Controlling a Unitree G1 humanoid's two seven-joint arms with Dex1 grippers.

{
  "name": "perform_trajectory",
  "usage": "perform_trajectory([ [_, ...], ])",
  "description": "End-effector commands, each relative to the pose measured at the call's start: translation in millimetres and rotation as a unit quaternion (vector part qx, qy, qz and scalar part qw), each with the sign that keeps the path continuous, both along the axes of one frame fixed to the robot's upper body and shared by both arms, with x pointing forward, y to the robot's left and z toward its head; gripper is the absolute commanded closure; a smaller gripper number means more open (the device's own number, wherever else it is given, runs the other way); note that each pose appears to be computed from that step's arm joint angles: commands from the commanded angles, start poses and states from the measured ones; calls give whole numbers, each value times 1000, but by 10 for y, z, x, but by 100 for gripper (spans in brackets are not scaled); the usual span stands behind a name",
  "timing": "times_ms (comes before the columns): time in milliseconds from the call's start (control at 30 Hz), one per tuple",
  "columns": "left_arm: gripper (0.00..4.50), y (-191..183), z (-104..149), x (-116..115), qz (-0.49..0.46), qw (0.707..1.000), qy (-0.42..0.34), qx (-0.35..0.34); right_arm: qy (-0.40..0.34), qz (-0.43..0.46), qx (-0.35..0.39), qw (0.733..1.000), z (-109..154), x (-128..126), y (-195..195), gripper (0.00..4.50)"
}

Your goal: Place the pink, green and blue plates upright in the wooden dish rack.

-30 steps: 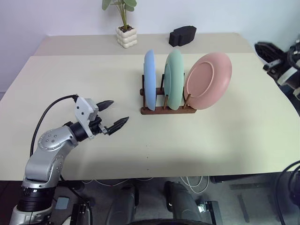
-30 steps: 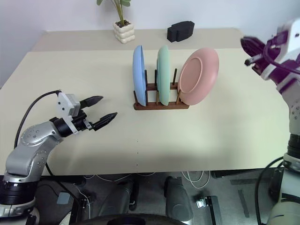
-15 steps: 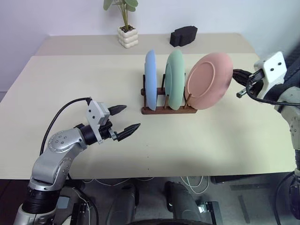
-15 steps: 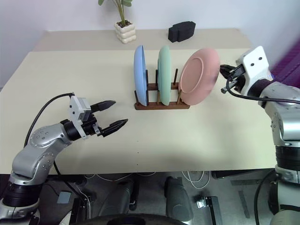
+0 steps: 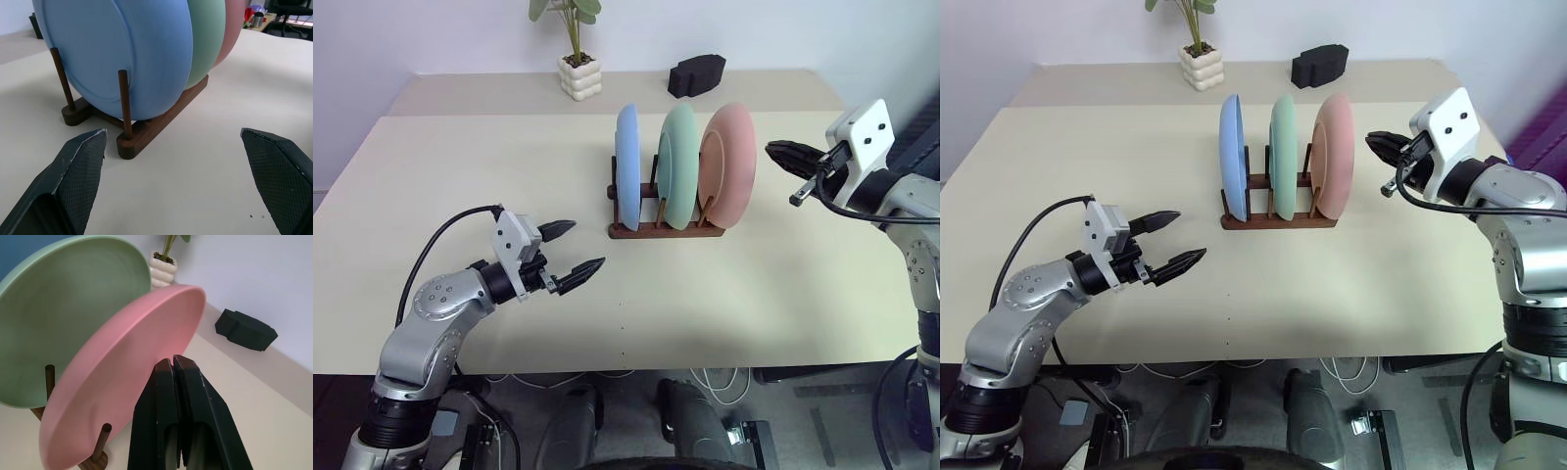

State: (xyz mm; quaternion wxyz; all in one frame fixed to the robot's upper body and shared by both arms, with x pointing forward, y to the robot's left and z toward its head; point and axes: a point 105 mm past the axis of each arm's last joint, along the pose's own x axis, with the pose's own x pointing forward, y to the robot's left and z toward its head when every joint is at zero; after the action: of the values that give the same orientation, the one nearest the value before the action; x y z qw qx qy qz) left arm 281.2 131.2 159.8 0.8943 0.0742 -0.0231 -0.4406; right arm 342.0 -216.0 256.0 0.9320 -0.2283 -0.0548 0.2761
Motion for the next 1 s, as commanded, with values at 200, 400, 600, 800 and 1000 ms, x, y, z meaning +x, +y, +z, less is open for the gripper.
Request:
perform_trajectory([
  [200,0,257,56,143,71,997,-34,12,-9,-85,10,996,-131,61,-493,447],
  [400,0,787,-3,282,177,983,-46,32,24,-113,15,993,-513,-16,-802,447],
  [600,0,901,-52,334,198,978,-49,43,32,-103,46,993,-672,-17,-839,447],
  [800,0,880,-78,407,201,977,-55,44,15,-113,72,991,-707,38,-882,447],
  [1000,0,878,-99,383,201,977,-55,38,16,-120,79,989,-762,10,-906,447],
])
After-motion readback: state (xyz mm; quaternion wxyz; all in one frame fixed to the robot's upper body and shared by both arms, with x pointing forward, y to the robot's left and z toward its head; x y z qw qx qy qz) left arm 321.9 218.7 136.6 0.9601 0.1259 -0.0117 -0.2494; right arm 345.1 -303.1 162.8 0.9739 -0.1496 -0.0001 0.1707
